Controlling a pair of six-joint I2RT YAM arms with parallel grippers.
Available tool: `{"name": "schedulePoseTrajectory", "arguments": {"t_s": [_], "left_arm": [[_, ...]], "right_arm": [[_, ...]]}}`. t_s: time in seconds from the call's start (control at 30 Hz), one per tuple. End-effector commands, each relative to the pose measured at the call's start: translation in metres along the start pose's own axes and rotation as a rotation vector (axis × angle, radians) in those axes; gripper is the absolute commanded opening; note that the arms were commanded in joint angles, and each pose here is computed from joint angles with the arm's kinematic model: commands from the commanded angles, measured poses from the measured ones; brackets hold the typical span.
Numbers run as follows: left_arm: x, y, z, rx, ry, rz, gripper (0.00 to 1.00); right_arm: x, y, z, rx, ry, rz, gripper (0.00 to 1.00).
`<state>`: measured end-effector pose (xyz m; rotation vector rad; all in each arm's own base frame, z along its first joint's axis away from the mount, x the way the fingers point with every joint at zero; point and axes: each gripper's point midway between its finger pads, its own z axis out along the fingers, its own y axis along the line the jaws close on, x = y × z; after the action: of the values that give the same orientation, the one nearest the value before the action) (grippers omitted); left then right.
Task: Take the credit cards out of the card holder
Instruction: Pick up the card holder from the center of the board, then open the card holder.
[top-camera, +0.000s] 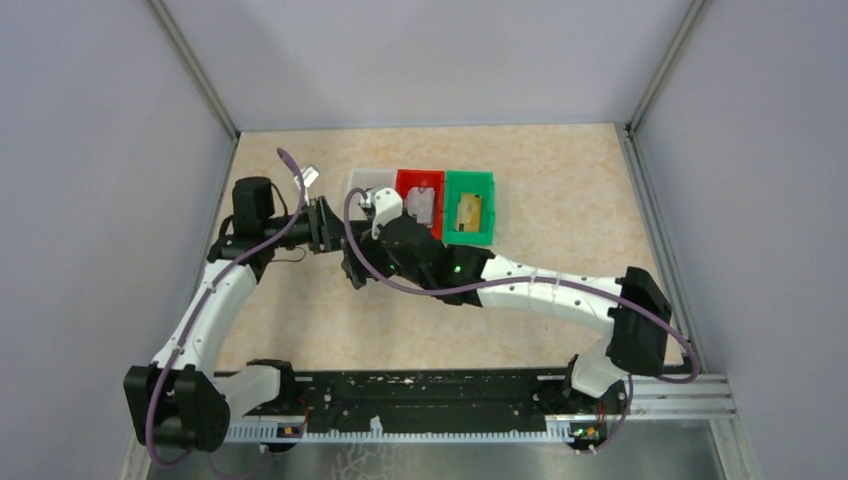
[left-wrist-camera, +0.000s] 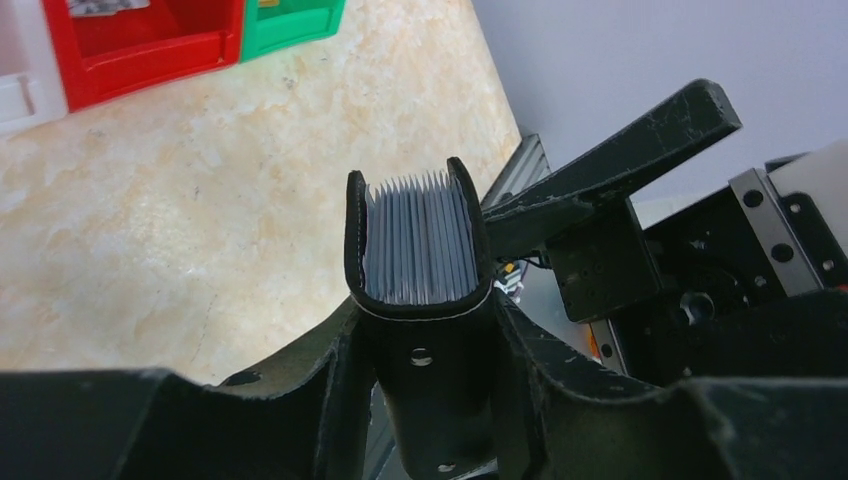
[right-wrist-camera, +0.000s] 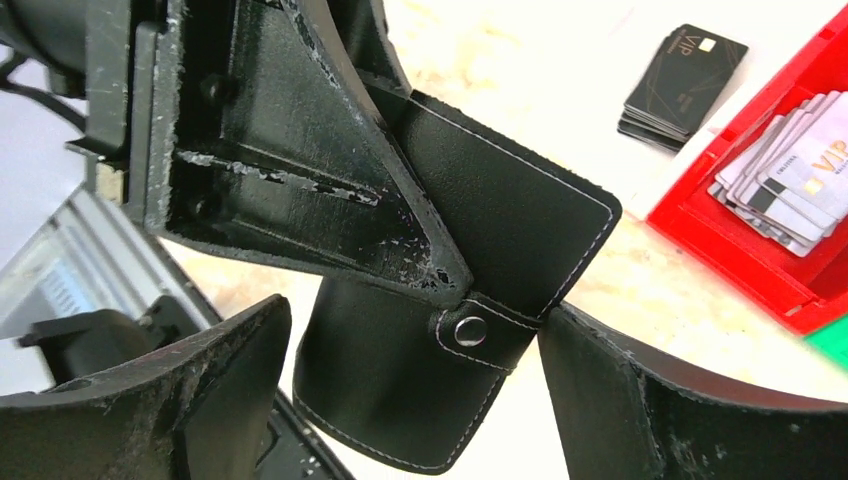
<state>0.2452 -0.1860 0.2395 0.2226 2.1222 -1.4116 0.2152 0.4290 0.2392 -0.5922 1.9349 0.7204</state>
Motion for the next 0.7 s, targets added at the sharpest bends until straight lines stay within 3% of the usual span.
{"name": "schedulePoseTrajectory", "arguments": {"t_s": [0.0, 0.3, 0.67], "left_arm": [[-0.008, -0.032, -0.006, 0.099, 0.045, 0.093, 0.02], [0.004, -0.062, -0.023, 0.214, 0.085, 0.346, 0.00], [0.023, -0.114, -0.052, 0.398, 0.112, 0.479, 0.00]], "right_arm": [[-0.073, 0.025, -0.053, -0.193, -0.159, 0.115, 0.90], [-0.095, -0.002, -0.108, -0.259, -0.203, 0.231, 0.89], [-0.090, 0.024, -0.106, -0.396, -0.086, 0.221, 0.94]]}}
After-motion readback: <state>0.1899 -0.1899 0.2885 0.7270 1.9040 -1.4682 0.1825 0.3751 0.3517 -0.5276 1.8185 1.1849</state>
